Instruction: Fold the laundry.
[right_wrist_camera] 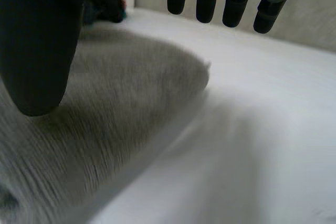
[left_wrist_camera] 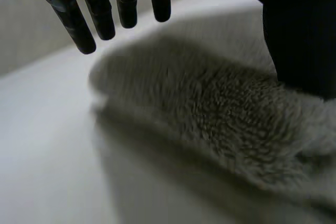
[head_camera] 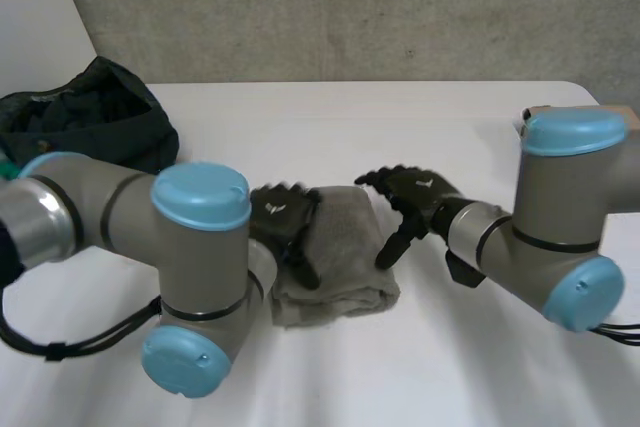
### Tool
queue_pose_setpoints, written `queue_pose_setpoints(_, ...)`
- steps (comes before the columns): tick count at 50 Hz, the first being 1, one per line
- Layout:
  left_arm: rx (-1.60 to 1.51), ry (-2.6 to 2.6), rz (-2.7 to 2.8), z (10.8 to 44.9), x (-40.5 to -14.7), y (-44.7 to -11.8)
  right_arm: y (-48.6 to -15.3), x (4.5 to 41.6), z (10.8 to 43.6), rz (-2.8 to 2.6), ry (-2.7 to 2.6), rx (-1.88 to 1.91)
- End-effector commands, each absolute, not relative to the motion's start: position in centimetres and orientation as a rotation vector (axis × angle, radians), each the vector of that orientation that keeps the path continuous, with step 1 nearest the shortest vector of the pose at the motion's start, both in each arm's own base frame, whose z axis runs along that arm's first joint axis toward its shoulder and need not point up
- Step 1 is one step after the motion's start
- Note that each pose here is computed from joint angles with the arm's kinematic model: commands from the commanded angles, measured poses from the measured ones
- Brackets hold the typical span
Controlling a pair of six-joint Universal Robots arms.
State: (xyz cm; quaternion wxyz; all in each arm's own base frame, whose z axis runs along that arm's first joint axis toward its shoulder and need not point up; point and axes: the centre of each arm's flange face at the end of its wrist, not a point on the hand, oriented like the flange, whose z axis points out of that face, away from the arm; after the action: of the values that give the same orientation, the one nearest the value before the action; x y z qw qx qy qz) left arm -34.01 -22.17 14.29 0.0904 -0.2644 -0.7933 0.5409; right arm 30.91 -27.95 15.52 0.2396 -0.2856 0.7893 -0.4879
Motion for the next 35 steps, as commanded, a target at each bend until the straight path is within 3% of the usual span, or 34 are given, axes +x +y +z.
queue_pose_setpoints(1, -0.888, -2.58, 1.575, 12.4, -31.8, -21.2, -27.3, 32.2, 12.4, -1.288, 2.177, -0.981)
queue_pose_setpoints(4, -0.916, -2.562, 1.594, 13.2, -31.7, -20.9, -26.8, 32.5, 13.3, -1.387, 2.184, -1.113)
queue_pose_setpoints(9, -0.824, -2.425, 1.749, 18.0, -32.0, -21.5, -25.9, 32.2, 16.4, -1.593, 2.175, -1.208)
queue_pose_setpoints(16, -0.792, -2.088, 1.876, 24.6, -33.4, -22.4, -21.1, 33.1, 18.3, -1.749, 2.008, -1.259)
queue_pose_setpoints(25, -0.993, -1.717, 1.696, 28.1, -34.9, -22.3, -15.6, 34.0, 15.0, -1.726, 1.871, -1.377)
queue_pose_setpoints(29, -1.056, -1.675, 1.595, 28.2, -35.0, -21.6, -16.0, 34.5, 12.2, -1.726, 1.872, -1.414)
queue_pose_setpoints(35, -1.056, -1.715, 1.565, 27.3, -34.8, -21.9, -17.1, 35.4, 10.9, -1.775, 1.835, -1.43)
